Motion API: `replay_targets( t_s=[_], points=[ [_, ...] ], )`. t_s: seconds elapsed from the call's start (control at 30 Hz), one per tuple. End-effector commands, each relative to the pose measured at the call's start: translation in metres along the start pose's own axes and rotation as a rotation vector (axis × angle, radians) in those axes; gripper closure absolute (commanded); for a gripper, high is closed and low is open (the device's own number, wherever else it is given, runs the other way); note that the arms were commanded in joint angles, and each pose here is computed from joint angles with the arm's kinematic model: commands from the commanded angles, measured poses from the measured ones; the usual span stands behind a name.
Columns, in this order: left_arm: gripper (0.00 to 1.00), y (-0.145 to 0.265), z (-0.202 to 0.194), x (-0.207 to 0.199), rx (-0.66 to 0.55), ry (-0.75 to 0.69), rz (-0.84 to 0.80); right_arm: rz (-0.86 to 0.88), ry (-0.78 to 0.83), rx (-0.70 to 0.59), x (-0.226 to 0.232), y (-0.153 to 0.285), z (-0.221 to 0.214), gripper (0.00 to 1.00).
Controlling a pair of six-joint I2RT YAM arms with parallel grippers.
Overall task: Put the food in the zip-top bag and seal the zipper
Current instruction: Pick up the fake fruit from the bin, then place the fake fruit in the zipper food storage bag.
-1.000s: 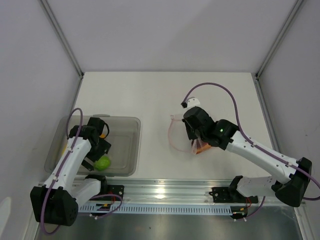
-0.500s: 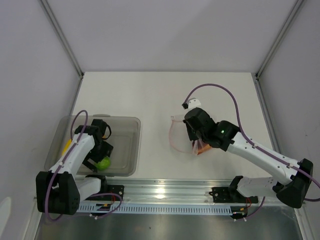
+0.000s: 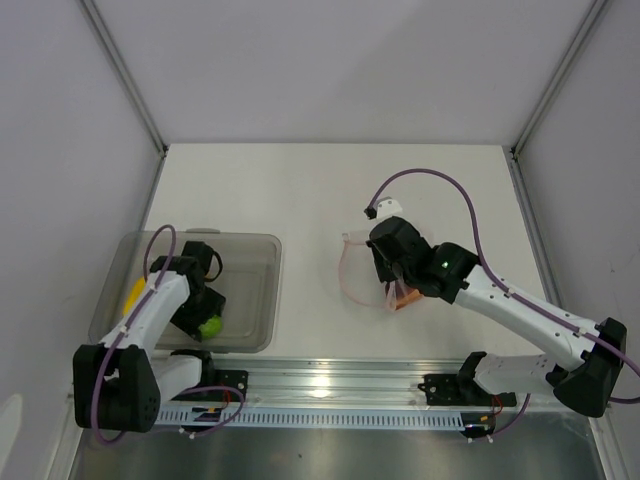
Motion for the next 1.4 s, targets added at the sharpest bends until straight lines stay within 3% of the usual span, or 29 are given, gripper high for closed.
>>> replay_targets(
  t_s=[0.0, 0.13, 0.27, 0.33, 0.47, 0.63, 0.67, 0.8, 1.07, 1.37],
  points=[
    [0.38, 0.005, -0.001, -0.007, 0.018, 0.003, -0.086, -0.012, -0.020, -0.040, -0.001, 0.001, 0.009, 1.00],
    [0.47, 0.017, -0.001, -0.009, 0.026, -0.003, -0.141, -0.018, -0.020, -0.038, -0.001, 0.001, 0.010, 1.00],
    [0.67, 0.043, 0.007, -0.014, 0.006, 0.006, -0.243, -0.038, -0.023, -0.036, -0.006, 0.003, 0.014, 1.00],
    [0.82, 0.057, 0.008, -0.017, 0.002, -0.008, -0.328, -0.042, -0.032, -0.039, -0.009, 0.003, 0.017, 1.00],
    [0.99, 0.095, 0.007, -0.034, 0.012, -0.072, -0.587, -0.034, -0.042, -0.046, -0.012, 0.003, 0.025, 1.00],
    [0.99, 0.152, -0.021, -0.055, 0.107, -0.252, -1.089, -0.032, -0.044, -0.047, -0.014, 0.001, 0.036, 1.00],
    [0.99, 0.180, -0.028, -0.062, 0.128, -0.319, -1.269, -0.031, -0.043, -0.043, -0.014, 0.000, 0.037, 1.00],
    [0.99, 0.216, -0.047, -0.062, 0.176, -0.445, -1.507, 0.007, -0.059, -0.049, -0.009, 0.001, 0.042, 1.00],
    [0.99, 0.266, -0.105, -0.063, 0.282, -0.771, -1.730, 0.116, -0.111, -0.054, 0.007, 0.003, 0.043, 1.00],
    [1.00, 0.286, -0.165, -0.077, 0.266, -0.974, -1.742, 0.194, -0.157, -0.064, 0.013, 0.009, 0.044, 1.00]
  ],
)
Point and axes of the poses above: each gripper's point midway between its finger pads, its own y axis back along the fingers, its own x axis along the line the jaws close on, z = x × y, the point moved 3 cm from there along y, back along the fingers, and after that the axes turned 11 degrees about y, right-handed, at the moved point
